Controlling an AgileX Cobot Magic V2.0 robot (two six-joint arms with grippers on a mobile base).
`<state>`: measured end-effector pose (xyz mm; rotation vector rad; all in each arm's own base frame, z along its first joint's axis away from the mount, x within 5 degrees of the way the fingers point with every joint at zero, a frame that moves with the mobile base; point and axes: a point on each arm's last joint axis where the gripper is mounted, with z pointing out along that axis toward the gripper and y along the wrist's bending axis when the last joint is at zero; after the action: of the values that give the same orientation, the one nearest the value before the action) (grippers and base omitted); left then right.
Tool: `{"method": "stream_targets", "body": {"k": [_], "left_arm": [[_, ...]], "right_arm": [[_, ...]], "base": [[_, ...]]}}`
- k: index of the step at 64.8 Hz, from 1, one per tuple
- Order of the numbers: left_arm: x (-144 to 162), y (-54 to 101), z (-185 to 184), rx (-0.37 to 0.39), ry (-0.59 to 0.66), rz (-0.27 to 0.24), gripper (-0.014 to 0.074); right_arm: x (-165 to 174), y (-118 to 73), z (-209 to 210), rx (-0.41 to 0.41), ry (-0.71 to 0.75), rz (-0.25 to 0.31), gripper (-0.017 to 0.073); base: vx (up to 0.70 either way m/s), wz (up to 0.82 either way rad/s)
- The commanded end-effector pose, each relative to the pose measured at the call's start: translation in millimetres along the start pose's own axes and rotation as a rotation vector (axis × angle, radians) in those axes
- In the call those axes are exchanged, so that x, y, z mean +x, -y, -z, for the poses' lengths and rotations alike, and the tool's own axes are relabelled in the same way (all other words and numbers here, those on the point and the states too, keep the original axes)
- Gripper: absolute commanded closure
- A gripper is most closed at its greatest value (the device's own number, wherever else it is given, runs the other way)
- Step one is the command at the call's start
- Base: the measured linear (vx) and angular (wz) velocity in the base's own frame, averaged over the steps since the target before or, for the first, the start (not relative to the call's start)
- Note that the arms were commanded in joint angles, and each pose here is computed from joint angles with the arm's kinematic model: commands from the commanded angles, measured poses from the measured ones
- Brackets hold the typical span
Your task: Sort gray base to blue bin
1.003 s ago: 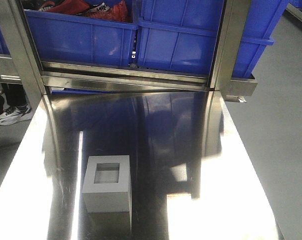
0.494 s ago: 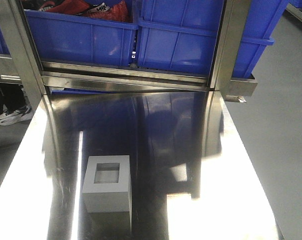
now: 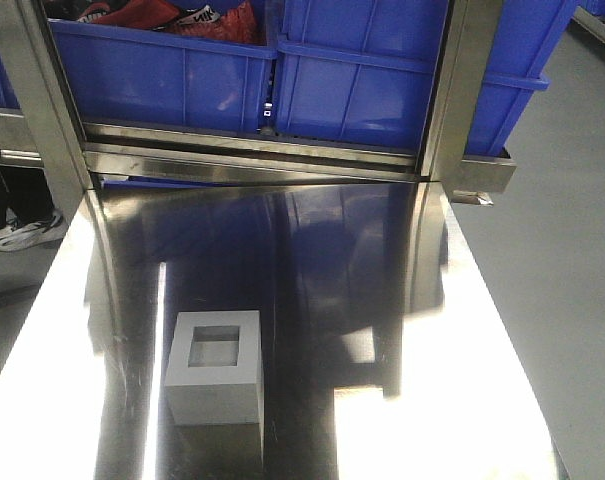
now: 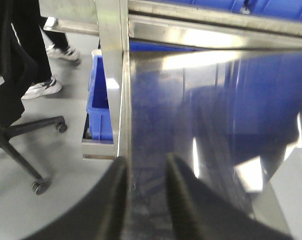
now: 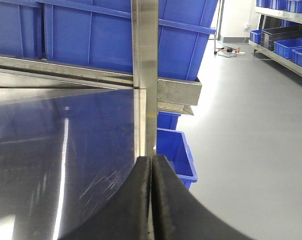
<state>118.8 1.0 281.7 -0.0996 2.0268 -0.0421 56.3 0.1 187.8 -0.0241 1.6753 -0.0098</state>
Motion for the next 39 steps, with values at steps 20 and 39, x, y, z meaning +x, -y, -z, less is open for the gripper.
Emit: {"method": "stream_targets", "body": {"k": [20,39], "left_arm": [[-15.2,2.5,3.2,0.016,0.074,-0.008,0.0147],[-15.2,2.5,3.2,0.016,0.074,0.002,0.0146]], "right_arm": [[-2.5,0.0,0.1,0.003,0.071,0.011,0.0568],[-2.5,0.0,0.1,0.003,0.071,0.011,0.0568]], "base": [[0.00,0.00],[0.00,0.00]]}}
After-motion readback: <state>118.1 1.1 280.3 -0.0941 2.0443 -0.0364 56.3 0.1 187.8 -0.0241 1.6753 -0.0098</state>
